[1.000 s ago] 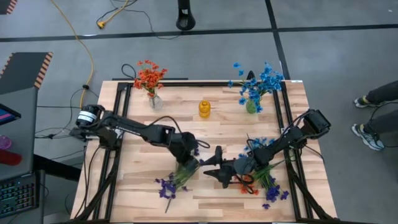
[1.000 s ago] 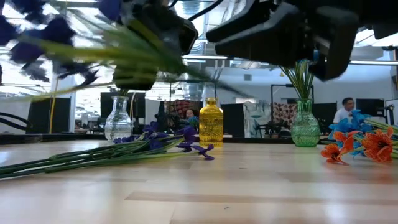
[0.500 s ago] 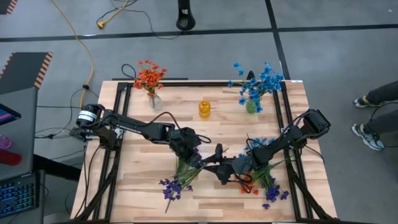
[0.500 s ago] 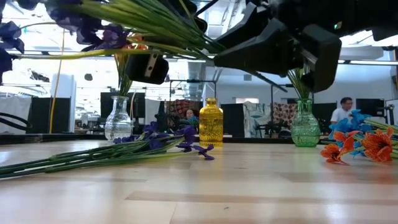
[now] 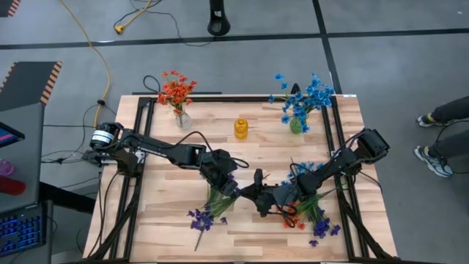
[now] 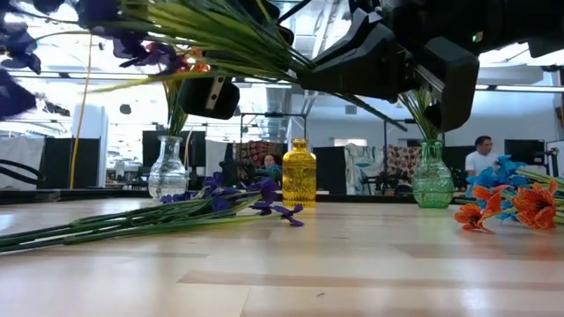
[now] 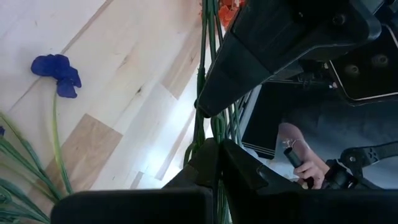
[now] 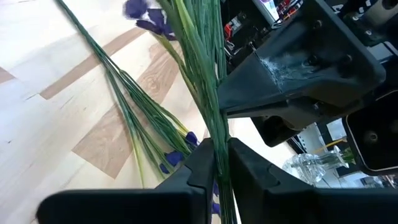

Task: Sort flowers into vase by color
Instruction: Put the purple bottom left flower into the orange vase

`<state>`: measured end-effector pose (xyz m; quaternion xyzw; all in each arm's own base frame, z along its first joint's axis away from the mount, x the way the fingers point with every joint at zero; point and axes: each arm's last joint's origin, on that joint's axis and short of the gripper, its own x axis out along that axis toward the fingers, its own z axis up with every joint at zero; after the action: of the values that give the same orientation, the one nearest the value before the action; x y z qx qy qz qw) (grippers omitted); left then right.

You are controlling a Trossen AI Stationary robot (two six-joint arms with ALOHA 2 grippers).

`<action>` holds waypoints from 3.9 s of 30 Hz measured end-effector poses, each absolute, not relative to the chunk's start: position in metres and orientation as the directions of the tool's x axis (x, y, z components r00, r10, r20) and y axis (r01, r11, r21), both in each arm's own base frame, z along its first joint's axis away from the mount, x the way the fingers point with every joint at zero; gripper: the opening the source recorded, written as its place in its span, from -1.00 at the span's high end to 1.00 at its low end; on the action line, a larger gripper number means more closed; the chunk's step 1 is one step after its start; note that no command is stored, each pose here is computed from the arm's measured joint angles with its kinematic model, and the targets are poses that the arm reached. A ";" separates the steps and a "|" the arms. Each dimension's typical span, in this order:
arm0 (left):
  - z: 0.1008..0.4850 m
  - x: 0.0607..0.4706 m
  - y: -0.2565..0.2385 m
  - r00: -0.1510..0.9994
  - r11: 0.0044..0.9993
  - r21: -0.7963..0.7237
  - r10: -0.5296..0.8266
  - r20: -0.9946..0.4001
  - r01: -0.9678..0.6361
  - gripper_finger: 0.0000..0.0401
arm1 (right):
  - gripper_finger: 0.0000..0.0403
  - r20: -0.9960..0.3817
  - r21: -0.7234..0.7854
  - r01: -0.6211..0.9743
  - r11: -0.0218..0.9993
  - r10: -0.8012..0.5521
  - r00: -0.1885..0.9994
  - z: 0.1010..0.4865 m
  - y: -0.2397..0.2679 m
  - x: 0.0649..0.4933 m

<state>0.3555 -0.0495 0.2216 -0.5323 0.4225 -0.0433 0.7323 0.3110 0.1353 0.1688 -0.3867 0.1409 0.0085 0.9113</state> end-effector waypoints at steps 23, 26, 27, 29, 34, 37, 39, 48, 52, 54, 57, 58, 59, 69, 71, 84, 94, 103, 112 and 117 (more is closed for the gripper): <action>0.231 0.363 -0.043 0.697 0.735 -0.670 -0.534 -0.478 0.104 0.24 | 0.85 -0.230 -0.639 -0.099 0.762 -0.067 0.971 0.185 0.142 0.302; 0.234 0.364 -0.038 0.716 0.772 -0.605 -0.534 -0.450 0.195 0.20 | 0.85 -0.224 -0.622 -0.084 0.779 -0.074 0.972 0.195 0.140 0.298; 0.236 0.364 -0.036 0.722 0.781 -0.586 -0.532 -0.443 0.217 0.20 | 0.85 -0.227 -0.609 -0.081 0.789 -0.076 0.971 0.198 0.138 0.296; 0.240 0.363 -0.031 0.734 0.802 -0.543 -0.522 -0.434 0.248 0.19 | 0.85 -0.235 -0.593 -0.069 0.802 -0.090 0.968 0.205 0.135 0.293; 0.261 0.353 -0.012 0.786 0.853 -0.444 -0.464 -0.408 0.273 0.19 | 0.85 -0.247 -0.546 -0.032 0.837 -0.125 0.961 0.218 0.125 0.288; 0.280 0.342 0.001 0.824 0.881 -0.391 -0.418 -0.383 0.265 0.19 | 0.85 -0.239 -0.525 -0.010 0.851 -0.136 0.961 0.223 0.120 0.287; 0.295 0.329 0.010 0.852 0.908 -0.341 -0.367 -0.372 0.242 0.19 | 0.85 -0.235 -0.519 0.004 0.855 -0.147 0.961 0.224 0.118 0.288; 0.345 0.266 0.030 0.924 0.996 -0.056 -0.084 -0.373 0.068 0.19 | 0.85 -0.216 -0.439 0.119 0.891 -0.233 0.948 0.226 0.099 0.294; 0.354 0.242 0.029 0.937 0.999 0.025 -0.019 -0.349 0.029 0.19 | 0.85 -0.192 -0.424 0.179 0.888 -0.281 0.940 0.229 0.084 0.299; 0.357 0.229 0.028 0.947 0.999 0.053 0.017 -0.322 0.000 0.19 | 0.85 -0.160 -0.406 0.218 0.888 -0.304 0.939 0.233 0.077 0.302; 0.360 0.209 0.027 0.952 0.995 0.074 0.079 -0.297 -0.059 0.19 | 0.85 -0.111 -0.377 0.274 0.885 -0.337 0.935 0.238 0.065 0.305; 0.360 0.202 0.027 0.950 0.993 0.081 0.101 -0.296 -0.081 0.19 | 0.85 -0.097 -0.368 0.291 0.883 -0.348 0.933 0.240 0.061 0.306; 0.361 0.194 0.026 0.951 0.990 0.089 0.129 -0.282 -0.108 0.19 | 0.85 -0.085 -0.360 0.304 0.882 -0.356 0.931 0.241 0.058 0.307; 0.356 0.132 0.023 0.938 0.956 0.079 0.293 -0.186 -0.283 0.19 | 0.85 0.043 -0.223 0.392 0.893 -0.393 0.919 0.255 0.028 0.312; 0.347 0.126 0.022 0.938 0.955 0.067 0.295 -0.180 -0.287 0.19 | 0.85 0.072 -0.206 0.413 0.887 -0.407 0.910 0.258 0.023 0.313; 0.272 0.156 0.025 0.953 0.961 -0.038 0.275 0.126 -0.272 0.19 | 0.84 0.134 -0.102 0.351 0.931 -0.337 0.932 0.263 -0.004 0.315; 0.251 0.204 0.032 0.922 0.956 -0.039 0.291 0.257 -0.291 0.19 | 0.84 0.142 -0.098 0.314 0.944 -0.299 0.943 0.264 -0.006 0.316; 0.232 0.246 0.039 0.884 0.948 -0.136 0.317 0.344 -0.287 0.19 | 0.85 0.147 -0.097 0.315 0.944 -0.299 0.943 0.264 -0.006 0.316; 0.234 0.300 0.037 0.905 0.963 -0.073 0.268 0.332 -0.258 0.19 | 0.85 0.146 -0.116 0.317 0.941 -0.299 0.943 0.264 -0.005 0.316; 0.236 0.307 0.034 0.902 0.964 -0.077 0.266 0.341 -0.255 0.19 | 0.85 0.149 -0.141 0.325 0.935 -0.304 0.941 0.265 -0.005 0.315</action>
<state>0.3070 0.0340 0.2356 -0.0152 -0.1769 0.1338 0.9750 0.3151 -0.0055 0.2645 -0.0822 -0.0627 -0.1603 0.9816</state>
